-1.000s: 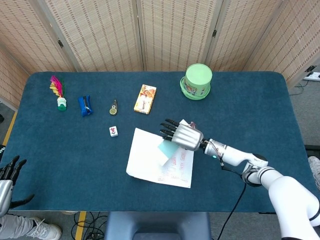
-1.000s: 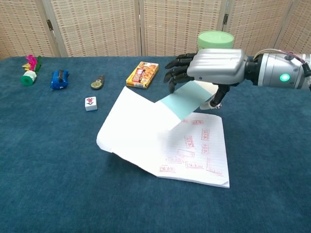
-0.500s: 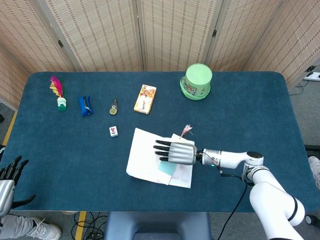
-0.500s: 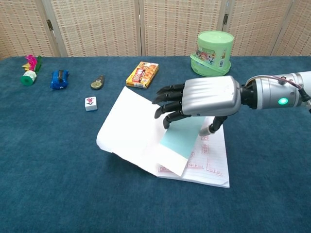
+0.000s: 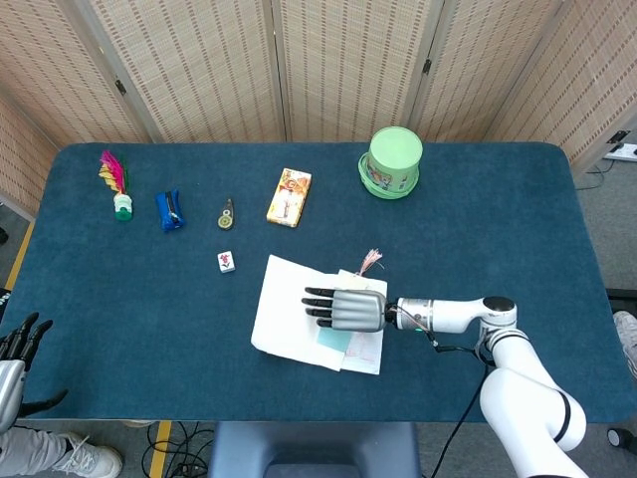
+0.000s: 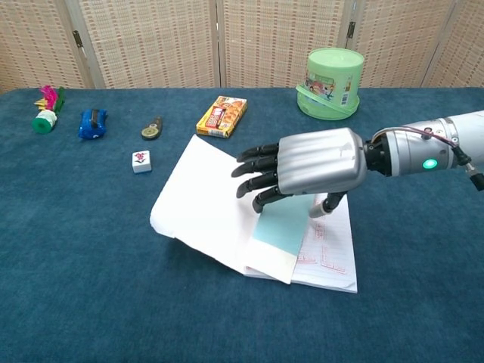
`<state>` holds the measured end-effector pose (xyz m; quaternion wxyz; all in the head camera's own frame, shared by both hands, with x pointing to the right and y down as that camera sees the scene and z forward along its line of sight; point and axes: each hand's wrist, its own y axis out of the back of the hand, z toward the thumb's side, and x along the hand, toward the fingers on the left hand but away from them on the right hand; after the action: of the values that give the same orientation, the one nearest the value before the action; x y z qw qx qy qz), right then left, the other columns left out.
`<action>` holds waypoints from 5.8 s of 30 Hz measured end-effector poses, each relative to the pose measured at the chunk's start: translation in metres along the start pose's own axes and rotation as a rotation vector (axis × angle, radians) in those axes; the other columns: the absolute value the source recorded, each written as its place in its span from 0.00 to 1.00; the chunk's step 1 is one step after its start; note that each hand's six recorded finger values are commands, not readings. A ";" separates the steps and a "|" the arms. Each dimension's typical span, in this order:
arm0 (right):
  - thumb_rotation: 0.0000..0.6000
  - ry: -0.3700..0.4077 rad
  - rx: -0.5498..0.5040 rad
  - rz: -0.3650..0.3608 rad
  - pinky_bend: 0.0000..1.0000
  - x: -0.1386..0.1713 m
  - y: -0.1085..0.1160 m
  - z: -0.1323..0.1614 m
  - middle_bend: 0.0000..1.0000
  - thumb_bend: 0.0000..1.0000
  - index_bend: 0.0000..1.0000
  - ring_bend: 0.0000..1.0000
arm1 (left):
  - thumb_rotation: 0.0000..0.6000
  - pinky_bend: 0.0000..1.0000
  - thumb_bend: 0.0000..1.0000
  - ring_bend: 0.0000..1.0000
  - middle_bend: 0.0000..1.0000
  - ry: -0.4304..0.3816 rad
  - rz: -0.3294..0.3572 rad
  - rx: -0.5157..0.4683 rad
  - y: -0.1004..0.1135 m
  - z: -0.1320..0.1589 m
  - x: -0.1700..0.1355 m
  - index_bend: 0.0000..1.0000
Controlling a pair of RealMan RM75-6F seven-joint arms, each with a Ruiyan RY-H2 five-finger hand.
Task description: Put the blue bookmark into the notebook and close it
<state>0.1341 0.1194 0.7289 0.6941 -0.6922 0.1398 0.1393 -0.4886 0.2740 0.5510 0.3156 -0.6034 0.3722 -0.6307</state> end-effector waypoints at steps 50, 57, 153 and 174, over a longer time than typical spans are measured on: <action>1.00 -0.489 -0.405 0.203 0.00 0.089 -0.037 -0.015 0.03 0.66 0.32 0.00 | 1.00 0.18 0.11 0.13 0.04 -0.045 0.007 -0.028 0.000 0.010 0.001 0.11; 1.00 -0.584 -0.479 0.296 0.00 0.103 -0.052 -0.013 0.02 0.65 0.32 0.00 | 1.00 0.18 0.11 0.13 0.04 -0.050 -0.001 -0.028 -0.002 0.012 0.001 0.11; 1.00 -0.282 -0.495 0.113 0.00 0.000 0.005 0.086 0.00 0.64 0.32 0.00 | 1.00 0.18 0.11 0.13 0.03 -0.019 -0.016 -0.036 -0.008 -0.002 -0.002 0.11; 1.00 -0.222 -0.499 0.044 0.00 0.024 0.031 0.103 0.00 0.64 0.32 0.00 | 1.00 0.18 0.11 0.13 0.03 -0.029 -0.016 -0.034 -0.007 0.003 -0.002 0.11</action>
<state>0.1446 0.2228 0.6911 0.5100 -0.8192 0.0392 0.2593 -0.4852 0.2789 0.5562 0.3055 -0.6207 0.3735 -0.6179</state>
